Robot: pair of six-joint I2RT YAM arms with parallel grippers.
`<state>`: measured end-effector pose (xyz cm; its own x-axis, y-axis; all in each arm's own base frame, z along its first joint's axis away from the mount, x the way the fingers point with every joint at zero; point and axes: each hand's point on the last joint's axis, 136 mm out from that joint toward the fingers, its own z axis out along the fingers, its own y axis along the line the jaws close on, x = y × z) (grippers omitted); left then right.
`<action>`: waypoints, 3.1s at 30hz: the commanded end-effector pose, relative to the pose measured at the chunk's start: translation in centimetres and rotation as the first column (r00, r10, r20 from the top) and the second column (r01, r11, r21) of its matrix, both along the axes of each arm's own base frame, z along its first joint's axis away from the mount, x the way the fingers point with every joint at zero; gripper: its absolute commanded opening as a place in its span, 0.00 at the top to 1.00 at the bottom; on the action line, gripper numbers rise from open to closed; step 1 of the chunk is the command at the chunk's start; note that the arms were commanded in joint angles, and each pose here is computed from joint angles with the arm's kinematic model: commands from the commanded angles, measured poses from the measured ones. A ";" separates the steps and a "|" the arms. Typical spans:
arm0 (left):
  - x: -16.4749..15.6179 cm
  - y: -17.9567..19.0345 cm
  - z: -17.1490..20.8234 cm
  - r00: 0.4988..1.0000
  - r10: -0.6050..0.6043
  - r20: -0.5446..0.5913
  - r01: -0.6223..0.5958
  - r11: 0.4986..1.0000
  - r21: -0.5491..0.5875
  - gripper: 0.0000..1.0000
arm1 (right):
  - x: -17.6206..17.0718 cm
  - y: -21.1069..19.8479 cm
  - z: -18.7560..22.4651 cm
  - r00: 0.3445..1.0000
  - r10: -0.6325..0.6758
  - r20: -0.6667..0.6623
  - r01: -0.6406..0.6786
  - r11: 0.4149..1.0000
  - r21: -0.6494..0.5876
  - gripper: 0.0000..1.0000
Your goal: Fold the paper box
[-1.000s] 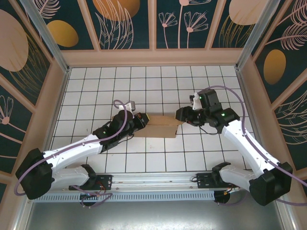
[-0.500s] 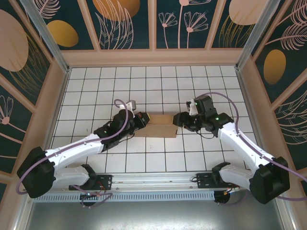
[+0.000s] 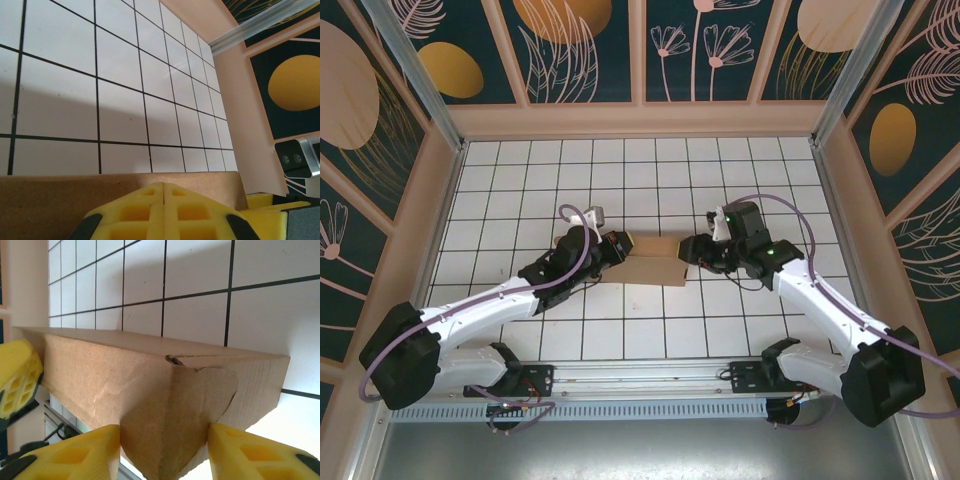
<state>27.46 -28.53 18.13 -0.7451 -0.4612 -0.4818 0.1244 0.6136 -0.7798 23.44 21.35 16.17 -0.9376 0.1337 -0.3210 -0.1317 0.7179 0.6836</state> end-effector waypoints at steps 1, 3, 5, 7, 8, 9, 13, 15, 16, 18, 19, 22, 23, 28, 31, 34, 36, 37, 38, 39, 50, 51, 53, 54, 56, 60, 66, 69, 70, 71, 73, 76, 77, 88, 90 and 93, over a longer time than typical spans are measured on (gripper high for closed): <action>-3.0 0.0 -5.2 0.985 -0.083 -0.153 0.098 0.991 0.094 1.00 | -1.3 -0.1 1.7 0.995 0.092 0.043 -0.089 0.993 -0.077 0.47; -3.1 0.3 -5.1 0.986 -0.076 -0.149 0.091 0.991 0.097 1.00 | -1.0 -0.8 3.0 0.992 0.099 0.076 -0.089 0.988 -0.129 0.46; -3.1 0.5 -5.0 0.987 -0.071 -0.146 0.086 0.991 0.098 1.00 | -0.6 -1.6 4.1 0.991 0.076 0.112 -0.056 0.983 -0.176 0.47; -3.0 0.6 -4.9 0.987 -0.067 -0.144 0.081 0.992 0.098 1.00 | -0.6 -2.1 4.8 0.988 0.060 0.141 -0.030 0.979 -0.204 0.48; -3.1 0.6 -4.9 0.987 -0.066 -0.143 0.080 0.992 0.098 1.00 | -0.7 -2.2 4.8 0.988 0.060 0.140 -0.030 0.978 -0.204 0.48; -3.1 0.7 -4.9 0.988 -0.064 -0.143 0.079 0.992 0.099 1.00 | -0.8 -2.3 4.8 0.989 0.058 0.138 -0.028 0.978 -0.209 0.50; -3.0 0.6 -5.0 0.988 -0.065 -0.143 0.080 0.992 0.102 1.00 | -0.7 -2.0 5.9 0.984 0.058 0.166 -0.028 0.983 -0.179 0.60; -2.9 0.5 -5.0 0.988 -0.064 -0.143 0.079 0.991 0.105 1.00 | -1.1 -0.2 7.3 0.976 0.094 0.196 -0.075 0.992 -0.102 0.69; -2.8 0.4 -5.0 0.988 -0.064 -0.143 0.079 0.991 0.105 1.00 | -1.1 0.6 7.8 0.973 0.104 0.205 -0.092 0.993 -0.067 0.72; -2.7 0.4 -4.9 0.988 -0.062 -0.141 0.078 0.991 0.108 1.00 | -1.0 2.2 8.4 0.969 0.121 0.214 -0.123 0.992 -0.003 0.81; -2.6 0.4 -4.8 0.989 -0.059 -0.137 0.074 0.991 0.112 1.00 | -0.9 2.9 8.4 0.969 0.129 0.213 -0.137 0.990 0.023 0.84; -2.3 0.6 -4.7 0.991 -0.046 -0.127 0.062 0.990 0.126 1.00 | -0.2 4.8 8.1 0.969 0.141 0.204 -0.158 0.985 0.069 0.90; -2.2 0.5 -4.6 0.991 -0.042 -0.124 0.058 0.990 0.130 1.00 | 0.0 5.4 8.0 0.968 0.142 0.208 -0.161 0.984 0.077 0.90; -2.0 0.4 -4.5 0.991 -0.045 -0.124 0.061 0.989 0.133 1.00 | 0.7 7.1 6.6 0.970 0.145 0.196 -0.166 0.981 0.098 0.91; -1.9 0.4 -4.1 0.993 -0.042 -0.113 0.058 0.988 0.140 1.00 | 0.8 7.4 5.1 0.974 0.143 0.176 -0.159 0.984 0.083 0.91; -1.6 0.5 -3.3 0.995 -0.039 -0.095 0.054 0.987 0.152 1.00 | 0.9 7.1 3.5 0.977 0.138 0.161 -0.148 0.988 0.052 0.92; -1.5 0.4 -2.7 0.996 -0.045 -0.080 0.057 0.986 0.156 1.00 | 1.0 6.7 2.3 0.980 0.130 0.152 -0.135 0.991 0.023 0.92; -1.5 0.4 -2.3 0.996 -0.048 -0.069 0.059 0.986 0.158 1.00 | 1.1 6.5 1.7 0.981 0.123 0.148 -0.125 0.992 0.007 0.92; -1.4 0.5 -1.9 0.997 -0.047 -0.058 0.056 0.985 0.164 1.00 | 1.1 6.3 1.1 0.983 0.120 0.142 -0.120 0.993 -0.005 0.92; -1.3 0.7 -1.6 0.998 -0.042 -0.049 0.050 0.983 0.174 1.00 | 1.2 6.2 0.8 0.983 0.116 0.141 -0.115 0.993 -0.013 0.93; 0.4 8.7 2.2 0.987 0.147 0.066 -0.160 0.931 0.329 0.85 | 0.9 5.6 -1.1 0.984 0.125 0.128 -0.117 0.991 -0.065 0.94; 0.5 9.9 2.2 0.982 0.180 0.064 -0.191 0.926 0.326 0.86 | 0.9 5.6 -1.1 0.984 0.125 0.128 -0.118 0.991 -0.064 0.94; 0.9 12.3 1.8 0.968 0.246 0.049 -0.249 0.919 0.305 0.89 | 0.8 5.5 -1.2 0.984 0.125 0.128 -0.118 0.991 -0.060 0.94; 1.0 13.1 1.7 0.962 0.269 0.044 -0.270 0.917 0.293 0.90 | 0.7 5.5 -1.2 0.984 0.125 0.128 -0.118 0.991 -0.059 0.94; 1.1 14.4 1.0 0.953 0.304 0.019 -0.297 0.914 0.277 0.92 | 0.6 5.4 -1.3 0.984 0.123 0.126 -0.117 0.991 -0.059 0.94; 1.4 15.1 -0.8 0.948 0.316 -0.031 -0.298 0.919 0.259 0.93 | 0.6 5.3 -1.4 0.984 0.123 0.130 -0.116 0.991 -0.062 0.93; 1.6 15.3 -2.6 0.943 0.326 -0.072 -0.301 0.924 0.236 0.94 | 0.2 5.2 -1.5 0.984 0.126 0.126 -0.120 0.991 -0.054 0.93; 1.6 16.0 -3.6 0.930 0.355 -0.092 -0.326 0.916 0.234 0.95 | 0.1 5.2 -1.6 0.984 0.126 0.125 -0.120 0.991 -0.051 0.93; 1.6 16.3 -4.0 0.925 0.366 -0.099 -0.336 0.912 0.235 0.95 | 0.1 5.2 -1.6 0.984 0.126 0.124 -0.120 0.992 -0.049 0.93; 1.6 16.5 -4.3 0.922 0.372 -0.105 -0.341 0.912 0.229 0.95 | 0.0 5.2 -1.7 0.984 0.129 0.121 -0.124 0.991 -0.048 0.93; 1.7 16.5 -4.6 0.922 0.371 -0.112 -0.342 0.914 0.217 0.95 | -0.1 5.2 -1.8 0.985 0.130 0.117 -0.126 0.991 -0.044 0.93; 2.1 16.4 -4.7 0.921 0.373 -0.112 -0.345 0.914 0.212 0.96 | -0.2 5.3 -1.9 0.984 0.133 0.115 -0.130 0.991 -0.038 0.93; 2.2 16.4 -4.7 0.920 0.375 -0.111 -0.347 0.914 0.212 0.96 | -0.3 5.3 -1.9 0.984 0.134 0.114 -0.130 0.991 -0.038 0.93; 1.5 15.1 -6.9 0.920 0.346 -0.182 -0.336 0.938 0.088 0.96 | -0.7 5.8 -2.8 0.983 0.155 0.094 -0.152 0.988 -0.042 0.93; 1.2 15.0 -7.3 0.919 0.343 -0.193 -0.336 0.939 0.071 0.96 | -0.6 5.9 -2.8 0.983 0.159 0.092 -0.155 0.987 -0.043 0.93; 0.8 14.5 -8.0 0.922 0.317 -0.223 -0.313 0.948 0.053 0.96 | -0.6 6.1 -2.7 0.982 0.162 0.094 -0.159 0.986 -0.045 0.93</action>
